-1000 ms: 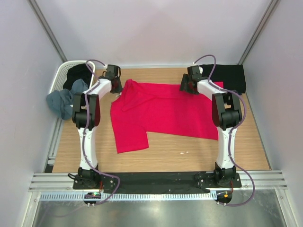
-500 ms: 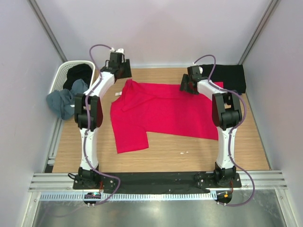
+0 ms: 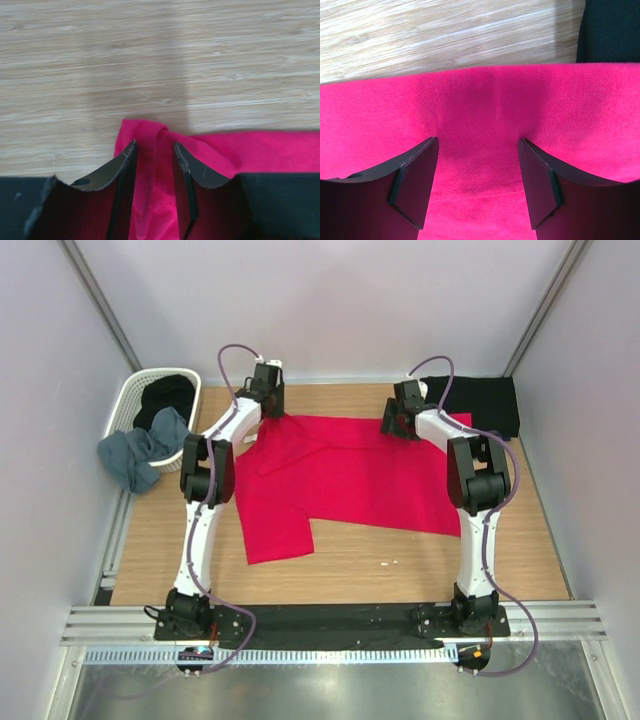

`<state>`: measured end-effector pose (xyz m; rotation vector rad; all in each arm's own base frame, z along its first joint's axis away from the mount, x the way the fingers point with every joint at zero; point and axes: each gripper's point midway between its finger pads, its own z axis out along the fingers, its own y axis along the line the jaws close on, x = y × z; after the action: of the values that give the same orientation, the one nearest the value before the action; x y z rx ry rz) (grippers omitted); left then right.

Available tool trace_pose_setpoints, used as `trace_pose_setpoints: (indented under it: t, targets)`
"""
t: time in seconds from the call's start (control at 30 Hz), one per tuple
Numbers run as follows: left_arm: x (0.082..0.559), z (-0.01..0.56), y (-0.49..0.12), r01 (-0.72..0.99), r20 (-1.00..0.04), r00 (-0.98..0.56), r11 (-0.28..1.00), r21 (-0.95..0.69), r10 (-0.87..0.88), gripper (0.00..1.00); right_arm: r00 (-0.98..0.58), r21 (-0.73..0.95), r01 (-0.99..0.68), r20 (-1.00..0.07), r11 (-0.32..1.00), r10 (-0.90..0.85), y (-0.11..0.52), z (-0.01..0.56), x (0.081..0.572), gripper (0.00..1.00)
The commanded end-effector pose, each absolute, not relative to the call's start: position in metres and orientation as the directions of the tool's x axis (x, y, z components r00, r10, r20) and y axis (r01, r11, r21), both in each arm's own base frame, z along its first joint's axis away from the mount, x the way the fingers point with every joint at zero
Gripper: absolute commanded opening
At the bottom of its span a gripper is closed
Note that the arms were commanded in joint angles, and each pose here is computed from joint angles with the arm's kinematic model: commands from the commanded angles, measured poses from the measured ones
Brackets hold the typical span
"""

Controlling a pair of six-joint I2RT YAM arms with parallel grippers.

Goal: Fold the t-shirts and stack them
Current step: Fold the tshirt

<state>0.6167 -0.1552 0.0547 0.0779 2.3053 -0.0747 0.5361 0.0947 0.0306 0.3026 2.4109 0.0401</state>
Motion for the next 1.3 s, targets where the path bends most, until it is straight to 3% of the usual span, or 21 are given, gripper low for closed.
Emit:
trace_pose_setpoints:
  t: [0.0,0.37,0.57,0.83,1.07,1.27]
  targets:
    - [0.630,0.082,-0.146,0.060,-0.787,-0.615,0.998,0.018,0.051,0.35,-0.749,0.054,0.222,-0.630,0.973,0.206,0.084,0.020,0.526,0.70]
    - [0.637,0.079,-0.136,-0.011,-0.803,-0.595,0.999,0.039,0.025,0.16,-0.754,0.051,0.217,-0.625,0.975,0.201,0.085,0.019,0.525,0.70]
    - [0.643,0.086,-0.128,-0.087,-0.825,-0.564,0.996,0.017,-0.035,0.00,-0.760,0.048,0.217,-0.618,0.975,0.200,0.084,0.017,0.523,0.69]
    - [0.647,0.095,-0.086,-0.296,-0.831,-0.477,0.942,-0.155,-0.287,0.00,-0.765,0.028,0.225,-0.614,0.974,0.194,0.080,0.016,0.518,0.68]
    - [0.651,0.108,-0.080,-0.296,-0.779,-0.434,0.888,-0.351,-0.453,0.00,-0.776,0.013,0.237,-0.599,0.971,0.197,0.073,0.009,0.509,0.67]
    - [0.648,0.108,-0.079,-0.295,-0.777,-0.439,0.890,-0.349,-0.450,0.03,-0.779,0.032,0.230,-0.593,0.973,0.204,0.077,0.007,0.508,0.67]
